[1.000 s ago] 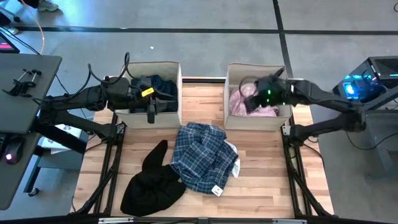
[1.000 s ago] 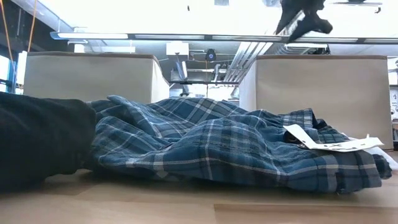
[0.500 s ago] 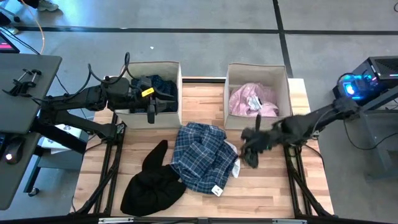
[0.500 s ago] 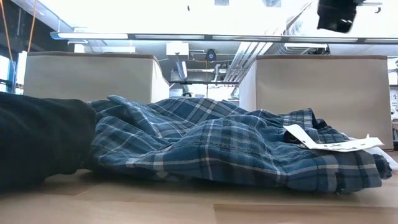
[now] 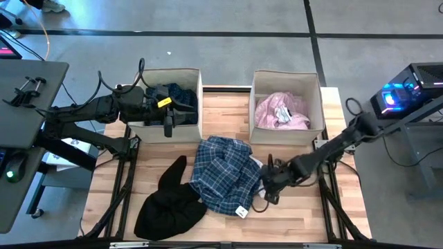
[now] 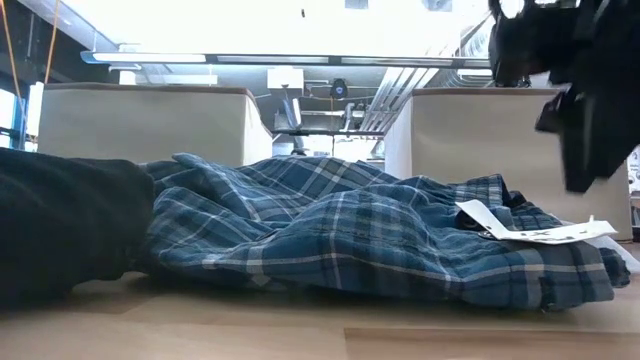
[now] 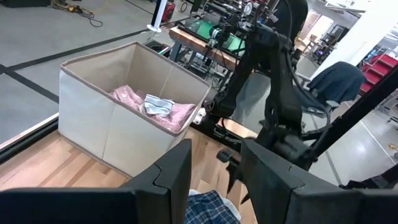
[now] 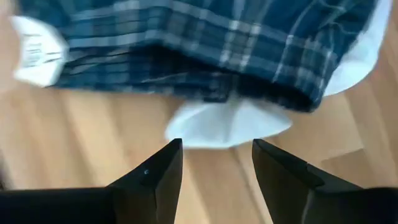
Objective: Sort clothes
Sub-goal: Put the white sock into the right laundry bin
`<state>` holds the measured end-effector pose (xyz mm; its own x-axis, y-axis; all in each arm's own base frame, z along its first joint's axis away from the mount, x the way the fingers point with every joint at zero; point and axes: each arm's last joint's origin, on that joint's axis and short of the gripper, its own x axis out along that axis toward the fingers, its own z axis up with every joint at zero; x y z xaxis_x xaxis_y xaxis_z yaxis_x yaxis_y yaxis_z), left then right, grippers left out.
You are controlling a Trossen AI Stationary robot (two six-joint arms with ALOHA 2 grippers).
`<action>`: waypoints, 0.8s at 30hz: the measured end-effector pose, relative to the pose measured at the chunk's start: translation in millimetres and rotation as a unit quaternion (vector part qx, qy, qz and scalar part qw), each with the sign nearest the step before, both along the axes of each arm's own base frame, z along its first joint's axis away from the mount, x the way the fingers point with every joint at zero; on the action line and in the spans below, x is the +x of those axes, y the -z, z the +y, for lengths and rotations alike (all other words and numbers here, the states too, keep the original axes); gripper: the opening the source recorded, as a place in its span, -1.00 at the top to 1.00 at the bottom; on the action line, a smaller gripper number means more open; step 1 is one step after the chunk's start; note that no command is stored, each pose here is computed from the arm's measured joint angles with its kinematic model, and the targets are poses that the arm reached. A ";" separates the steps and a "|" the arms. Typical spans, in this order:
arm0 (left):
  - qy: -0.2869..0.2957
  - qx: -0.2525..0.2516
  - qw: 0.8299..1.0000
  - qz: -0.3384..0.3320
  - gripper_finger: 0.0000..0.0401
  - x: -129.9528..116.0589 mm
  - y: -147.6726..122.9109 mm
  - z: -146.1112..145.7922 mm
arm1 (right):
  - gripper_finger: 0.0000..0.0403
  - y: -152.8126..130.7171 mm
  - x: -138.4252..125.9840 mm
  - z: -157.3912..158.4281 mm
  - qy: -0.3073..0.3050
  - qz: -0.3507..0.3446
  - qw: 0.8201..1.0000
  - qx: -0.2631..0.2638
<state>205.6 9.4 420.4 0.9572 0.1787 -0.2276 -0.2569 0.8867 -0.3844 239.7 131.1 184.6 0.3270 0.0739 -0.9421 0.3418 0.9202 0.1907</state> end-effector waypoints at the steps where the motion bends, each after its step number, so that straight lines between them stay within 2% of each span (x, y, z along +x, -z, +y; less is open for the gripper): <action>1: 0.000 0.000 1.000 0.000 0.37 0.0 0.0 0.0 | 0.10 4.8 2.5 0.8 0.001 0.001 1.000 -0.008; 4: -0.001 0.000 1.000 0.000 0.37 0.0 0.0 0.0 | 0.12 19.2 10.6 1.6 0.008 0.008 1.000 -0.019; 7: -0.003 0.001 1.000 0.000 0.37 0.0 0.0 0.1 | 0.23 33.4 16.5 1.1 0.020 0.028 0.999 -0.017; 10: -0.003 0.001 1.000 0.000 0.37 0.1 0.1 0.2 | 0.45 44.9 19.2 0.1 0.040 0.057 0.998 -0.005; 14: -0.003 0.001 1.000 0.000 0.37 0.0 0.0 0.1 | 0.86 47.0 21.1 1.7 0.037 0.072 0.996 0.028; 16: -0.003 0.001 1.000 0.000 0.37 0.0 0.1 0.1 | 0.95 43.2 18.2 3.7 0.023 0.082 0.995 0.050; 19: -0.004 0.001 1.000 0.000 0.37 0.1 0.1 0.2 | 0.91 29.3 14.0 7.4 -0.005 0.078 0.993 0.086; 24: -0.003 0.001 1.000 0.000 0.37 0.0 0.0 0.2 | 0.98 -9.2 5.5 9.9 -0.044 0.047 0.979 0.192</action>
<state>205.6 9.5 420.3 0.9559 0.1856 -0.2278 -0.2631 0.8857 -0.3825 245.1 141.0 193.8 0.2165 0.4533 -0.8647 0.2975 0.8130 0.5006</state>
